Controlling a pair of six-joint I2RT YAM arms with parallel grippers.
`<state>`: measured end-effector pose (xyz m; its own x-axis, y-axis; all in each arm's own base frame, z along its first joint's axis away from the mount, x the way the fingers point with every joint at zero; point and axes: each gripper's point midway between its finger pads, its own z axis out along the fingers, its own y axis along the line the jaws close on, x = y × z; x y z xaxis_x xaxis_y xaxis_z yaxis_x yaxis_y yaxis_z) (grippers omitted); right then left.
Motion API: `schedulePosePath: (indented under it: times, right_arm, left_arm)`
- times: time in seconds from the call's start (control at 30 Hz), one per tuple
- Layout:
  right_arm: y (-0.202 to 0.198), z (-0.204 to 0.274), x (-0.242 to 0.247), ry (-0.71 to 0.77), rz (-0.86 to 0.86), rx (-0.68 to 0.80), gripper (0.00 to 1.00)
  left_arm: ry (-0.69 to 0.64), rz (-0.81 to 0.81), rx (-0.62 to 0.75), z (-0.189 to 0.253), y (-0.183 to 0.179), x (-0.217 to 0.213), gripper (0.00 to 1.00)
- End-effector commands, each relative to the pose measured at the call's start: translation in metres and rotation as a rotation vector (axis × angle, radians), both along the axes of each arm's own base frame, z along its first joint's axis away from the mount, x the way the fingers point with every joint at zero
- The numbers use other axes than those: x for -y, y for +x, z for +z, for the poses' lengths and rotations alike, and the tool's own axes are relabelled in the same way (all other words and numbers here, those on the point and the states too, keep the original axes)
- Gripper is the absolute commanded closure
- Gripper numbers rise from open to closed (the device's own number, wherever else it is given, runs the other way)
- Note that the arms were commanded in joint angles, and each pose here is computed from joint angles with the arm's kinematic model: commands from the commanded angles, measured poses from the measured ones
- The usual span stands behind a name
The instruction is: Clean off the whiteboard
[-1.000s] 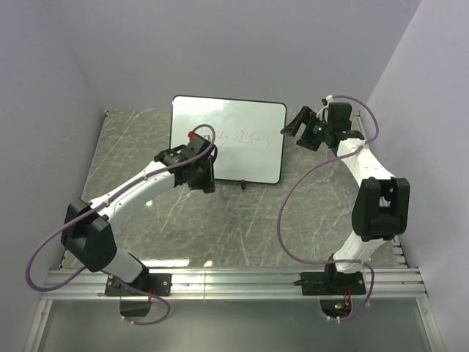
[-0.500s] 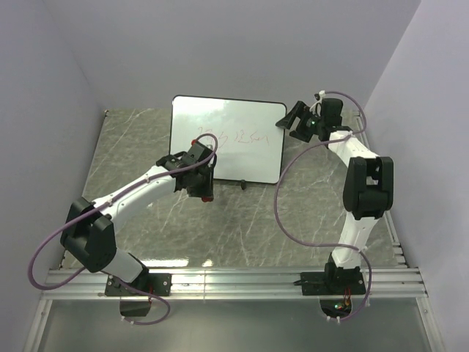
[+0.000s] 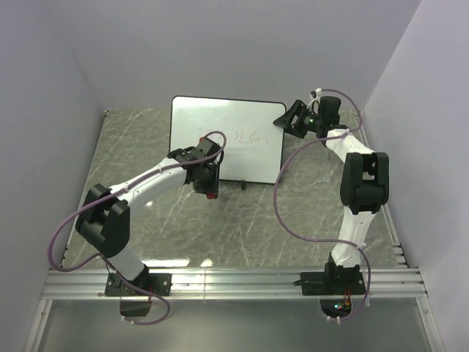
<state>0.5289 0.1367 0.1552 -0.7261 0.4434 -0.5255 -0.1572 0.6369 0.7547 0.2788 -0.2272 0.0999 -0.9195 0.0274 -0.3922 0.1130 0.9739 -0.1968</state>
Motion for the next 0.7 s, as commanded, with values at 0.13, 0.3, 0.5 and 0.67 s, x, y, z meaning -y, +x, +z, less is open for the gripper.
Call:
schedulePosePath:
  times: [0.13,0.3,0.5,0.67]
  right_arm:
    - [-0.001,0.028,-0.011,0.051,0.072,0.094,0.46]
    - [-0.006,0.019,-0.011,0.034,0.093,0.074,0.64]
    - [-0.01,0.014,-0.01,0.026,0.1,0.066,0.8]
    - [-0.012,0.007,-0.009,0.004,0.104,0.061,0.96]
  left_arm:
    - [-0.065,-0.03,0.1,0.028,0.047,0.034,1.0]
    - [-0.108,-0.04,0.157,0.042,0.092,0.068,1.0]
    - [-0.18,-0.052,0.191,0.046,0.133,0.109,1.0]
    - [-0.248,-0.031,0.247,0.048,0.156,0.136,1.0]
